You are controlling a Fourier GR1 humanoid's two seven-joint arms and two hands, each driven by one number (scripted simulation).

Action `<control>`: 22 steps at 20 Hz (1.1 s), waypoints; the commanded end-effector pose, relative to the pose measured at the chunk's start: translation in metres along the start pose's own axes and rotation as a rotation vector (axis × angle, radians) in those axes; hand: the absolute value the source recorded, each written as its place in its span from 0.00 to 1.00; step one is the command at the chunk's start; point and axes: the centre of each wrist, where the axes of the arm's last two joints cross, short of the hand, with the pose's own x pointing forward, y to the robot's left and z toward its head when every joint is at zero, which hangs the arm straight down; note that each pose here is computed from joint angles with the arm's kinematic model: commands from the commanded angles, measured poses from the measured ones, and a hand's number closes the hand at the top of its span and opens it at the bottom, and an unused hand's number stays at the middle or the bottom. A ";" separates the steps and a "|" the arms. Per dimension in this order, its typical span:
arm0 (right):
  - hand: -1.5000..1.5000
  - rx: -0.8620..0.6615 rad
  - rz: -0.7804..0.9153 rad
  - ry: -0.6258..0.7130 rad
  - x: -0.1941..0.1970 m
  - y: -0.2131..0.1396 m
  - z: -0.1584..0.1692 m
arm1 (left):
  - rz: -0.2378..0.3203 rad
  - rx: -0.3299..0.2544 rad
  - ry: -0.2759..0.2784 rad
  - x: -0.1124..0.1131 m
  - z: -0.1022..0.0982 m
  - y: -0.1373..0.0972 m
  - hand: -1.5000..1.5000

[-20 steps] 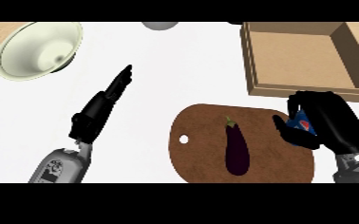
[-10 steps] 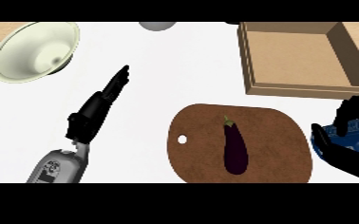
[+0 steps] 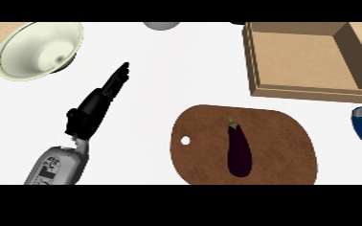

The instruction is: Pick the can from the cutting board and place it in the cardboard box

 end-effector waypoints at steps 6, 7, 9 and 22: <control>1.00 -0.036 -0.012 0.078 -0.026 -0.015 -0.055 | 0.000 -0.022 0.004 0.008 0.005 -0.012 0.50; 1.00 -0.040 -0.012 0.082 -0.011 -0.007 -0.054 | 0.001 -0.019 -0.008 0.003 0.006 -0.035 0.50; 1.00 -0.057 -0.037 0.067 -0.023 -0.007 -0.070 | 0.012 -0.005 -0.003 0.004 0.000 0.002 0.50; 1.00 -0.060 0.039 0.149 -0.056 0.020 -0.152 | -0.005 -0.006 -0.007 0.003 -0.007 0.000 0.50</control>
